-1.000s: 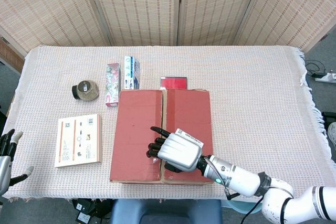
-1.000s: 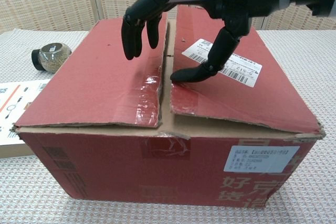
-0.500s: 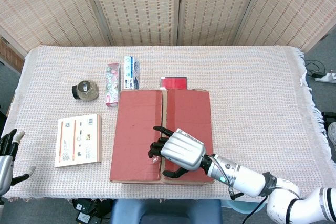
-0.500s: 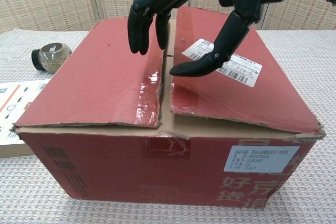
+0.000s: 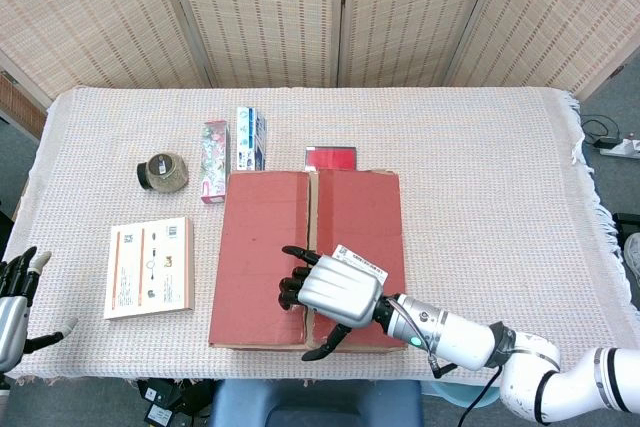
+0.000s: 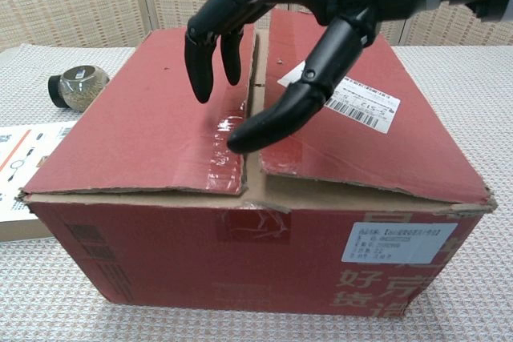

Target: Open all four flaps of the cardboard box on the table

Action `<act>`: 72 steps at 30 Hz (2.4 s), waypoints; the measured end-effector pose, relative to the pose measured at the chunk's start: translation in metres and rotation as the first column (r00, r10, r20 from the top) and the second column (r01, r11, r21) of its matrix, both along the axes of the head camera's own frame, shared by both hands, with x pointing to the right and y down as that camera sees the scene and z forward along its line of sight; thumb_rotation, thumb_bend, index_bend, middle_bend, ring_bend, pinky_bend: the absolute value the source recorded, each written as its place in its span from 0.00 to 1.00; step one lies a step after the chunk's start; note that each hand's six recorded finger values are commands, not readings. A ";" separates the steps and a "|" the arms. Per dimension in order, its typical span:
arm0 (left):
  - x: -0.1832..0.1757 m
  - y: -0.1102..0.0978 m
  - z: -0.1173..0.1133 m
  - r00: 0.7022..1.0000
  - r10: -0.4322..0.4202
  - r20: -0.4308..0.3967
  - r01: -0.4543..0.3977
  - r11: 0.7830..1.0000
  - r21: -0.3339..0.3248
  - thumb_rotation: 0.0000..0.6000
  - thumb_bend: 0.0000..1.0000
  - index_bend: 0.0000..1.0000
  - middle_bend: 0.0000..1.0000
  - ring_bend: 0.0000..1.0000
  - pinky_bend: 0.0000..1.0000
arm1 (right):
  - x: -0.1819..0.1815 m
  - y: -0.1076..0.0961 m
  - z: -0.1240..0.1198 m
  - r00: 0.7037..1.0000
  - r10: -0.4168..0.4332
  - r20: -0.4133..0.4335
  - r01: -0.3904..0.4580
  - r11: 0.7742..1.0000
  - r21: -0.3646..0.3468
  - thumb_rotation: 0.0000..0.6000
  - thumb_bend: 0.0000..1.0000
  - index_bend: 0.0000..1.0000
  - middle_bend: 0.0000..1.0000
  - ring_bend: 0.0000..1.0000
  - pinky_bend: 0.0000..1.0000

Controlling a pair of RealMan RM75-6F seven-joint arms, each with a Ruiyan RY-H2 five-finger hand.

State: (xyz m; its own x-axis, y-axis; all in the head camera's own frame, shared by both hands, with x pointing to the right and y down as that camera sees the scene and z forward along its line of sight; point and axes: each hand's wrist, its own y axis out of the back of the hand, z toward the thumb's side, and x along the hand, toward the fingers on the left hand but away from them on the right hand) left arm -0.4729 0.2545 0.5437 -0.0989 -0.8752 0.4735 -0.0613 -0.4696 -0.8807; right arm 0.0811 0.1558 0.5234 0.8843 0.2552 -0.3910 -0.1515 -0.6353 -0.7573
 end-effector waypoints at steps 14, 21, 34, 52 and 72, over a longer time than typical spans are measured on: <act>0.000 0.000 0.003 1.000 -0.002 -0.006 0.002 1.000 -0.009 0.80 0.21 0.00 0.00 0.00 0.00 | 0.011 0.001 0.014 0.997 0.007 -0.070 -0.001 0.996 0.085 0.42 0.13 0.44 0.41 0.39 0.00; -0.003 -0.003 0.004 1.000 -0.005 -0.001 0.005 1.000 -0.009 0.81 0.21 0.00 0.00 0.00 0.00 | 0.025 -0.004 0.002 0.997 0.068 -0.037 -0.063 0.991 0.121 0.42 0.13 0.46 0.43 0.42 0.00; 0.013 -0.026 0.001 0.998 0.064 -0.023 -0.063 0.997 0.035 0.80 0.21 0.00 0.00 0.00 0.00 | 0.083 -0.020 -0.037 0.971 0.233 0.051 -0.238 0.951 0.197 0.42 0.13 0.46 0.43 0.43 0.00; 0.068 -0.074 -0.003 0.948 0.247 -0.200 -0.238 0.969 0.072 0.81 0.21 0.01 0.01 0.01 0.00 | 0.221 -0.017 -0.056 0.850 0.527 0.010 -0.516 0.828 0.218 0.41 0.13 0.46 0.44 0.44 0.00; 0.213 -0.105 -0.027 0.592 0.618 -0.517 -0.638 0.752 0.168 0.15 0.20 0.12 0.12 0.07 0.00 | 0.274 -0.010 -0.047 0.749 0.662 0.008 -0.650 0.733 0.201 0.41 0.13 0.46 0.44 0.44 0.00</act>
State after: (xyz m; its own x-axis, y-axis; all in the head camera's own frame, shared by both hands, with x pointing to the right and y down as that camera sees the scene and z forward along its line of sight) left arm -0.2596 0.1499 0.5168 0.7330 -0.6099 0.3011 -0.1708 -0.5935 -0.7865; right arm 0.3550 0.1460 0.4764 0.4470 0.8336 -0.3245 0.2034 -0.4480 -0.8706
